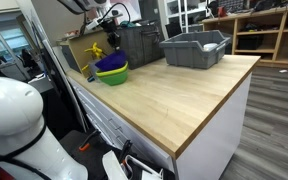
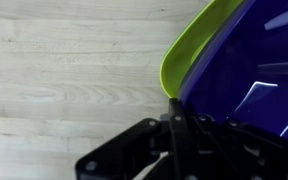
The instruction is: Isolate the blue and then the yellow bowl from the stack and place them on the table
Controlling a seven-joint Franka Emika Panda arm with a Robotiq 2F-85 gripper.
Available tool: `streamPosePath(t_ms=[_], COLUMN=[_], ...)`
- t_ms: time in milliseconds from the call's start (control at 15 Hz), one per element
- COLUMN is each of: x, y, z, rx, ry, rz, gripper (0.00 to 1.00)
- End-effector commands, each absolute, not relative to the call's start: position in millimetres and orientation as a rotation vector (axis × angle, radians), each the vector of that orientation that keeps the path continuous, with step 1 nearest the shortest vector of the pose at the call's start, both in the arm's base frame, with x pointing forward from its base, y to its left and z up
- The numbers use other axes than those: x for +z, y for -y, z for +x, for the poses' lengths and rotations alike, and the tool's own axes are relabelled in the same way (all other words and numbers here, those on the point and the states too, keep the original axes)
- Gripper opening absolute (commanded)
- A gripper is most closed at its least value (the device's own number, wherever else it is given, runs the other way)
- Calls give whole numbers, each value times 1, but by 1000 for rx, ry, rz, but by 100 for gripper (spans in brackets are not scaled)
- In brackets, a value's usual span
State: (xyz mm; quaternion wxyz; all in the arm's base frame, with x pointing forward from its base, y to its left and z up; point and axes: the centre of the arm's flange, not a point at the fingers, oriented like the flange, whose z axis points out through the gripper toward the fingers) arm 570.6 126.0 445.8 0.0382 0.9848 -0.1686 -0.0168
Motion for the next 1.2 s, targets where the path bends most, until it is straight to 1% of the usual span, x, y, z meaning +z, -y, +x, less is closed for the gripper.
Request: streamPosePath(t_ms=[0, 267, 600, 867, 1133], x=[482, 518, 545, 546, 528], y=[-129, -115, -66, -14, 28], z=[555, 540, 513, 489, 464], rx=[87, 191, 297, 328, 263], ry=[581, 670, 896, 1155, 1404], rz=[3038, 3013, 2897, 2769, 2690], gripper=[1, 1, 1, 1, 1])
